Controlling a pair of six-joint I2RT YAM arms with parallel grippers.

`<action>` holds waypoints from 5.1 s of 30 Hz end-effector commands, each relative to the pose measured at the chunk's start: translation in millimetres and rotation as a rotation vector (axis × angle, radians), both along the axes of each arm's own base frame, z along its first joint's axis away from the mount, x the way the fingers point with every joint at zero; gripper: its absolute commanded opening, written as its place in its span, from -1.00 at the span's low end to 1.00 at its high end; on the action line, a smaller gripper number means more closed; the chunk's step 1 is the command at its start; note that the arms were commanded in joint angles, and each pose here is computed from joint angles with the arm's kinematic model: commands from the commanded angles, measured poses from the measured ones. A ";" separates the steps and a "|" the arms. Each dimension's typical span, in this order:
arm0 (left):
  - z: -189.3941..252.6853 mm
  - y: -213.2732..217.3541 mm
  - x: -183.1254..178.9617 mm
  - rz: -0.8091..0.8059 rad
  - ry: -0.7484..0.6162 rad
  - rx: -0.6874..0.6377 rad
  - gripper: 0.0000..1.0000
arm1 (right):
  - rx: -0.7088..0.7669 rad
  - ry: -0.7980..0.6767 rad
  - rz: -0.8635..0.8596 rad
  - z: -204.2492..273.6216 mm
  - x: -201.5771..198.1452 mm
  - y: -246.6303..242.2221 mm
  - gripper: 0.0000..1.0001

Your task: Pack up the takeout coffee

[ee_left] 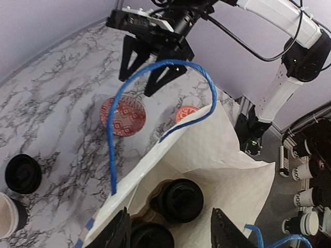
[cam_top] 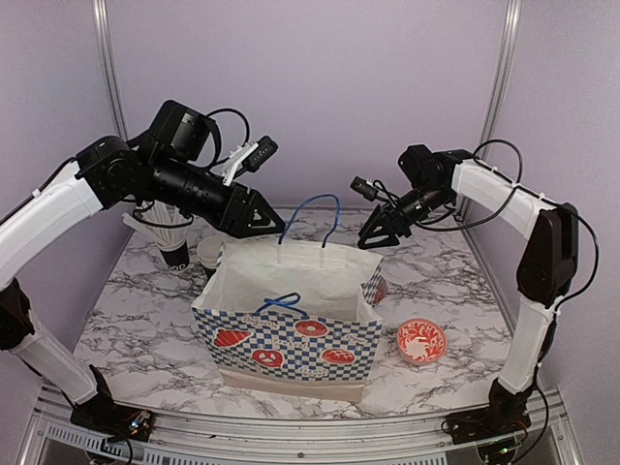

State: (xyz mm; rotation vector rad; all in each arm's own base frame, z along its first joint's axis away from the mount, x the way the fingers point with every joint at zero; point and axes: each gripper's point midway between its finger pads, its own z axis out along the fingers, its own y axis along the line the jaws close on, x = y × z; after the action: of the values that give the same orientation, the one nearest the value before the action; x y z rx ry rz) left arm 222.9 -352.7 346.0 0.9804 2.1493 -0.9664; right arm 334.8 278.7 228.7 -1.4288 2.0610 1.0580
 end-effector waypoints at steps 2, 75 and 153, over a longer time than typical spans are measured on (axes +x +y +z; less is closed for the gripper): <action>54.9 86.7 63.4 0.398 -0.285 0.068 0.06 | 0.007 -0.034 -0.006 7.9 0.1 -1.5 0.27; 177.6 180.0 50.2 0.638 -0.491 -0.193 -1.00 | -0.037 0.006 -0.008 -12.5 7.1 -1.8 0.22; 13.2 -31.8 -7.0 -0.275 -0.243 0.024 -1.00 | -0.069 -0.044 -0.019 -2.3 -6.2 -14.3 0.23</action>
State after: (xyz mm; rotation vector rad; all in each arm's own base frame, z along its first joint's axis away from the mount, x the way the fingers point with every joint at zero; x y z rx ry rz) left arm 252.5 -388.8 329.8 1.2979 2.0145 -0.8182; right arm 328.5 266.5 213.7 -1.4545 2.1212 0.9745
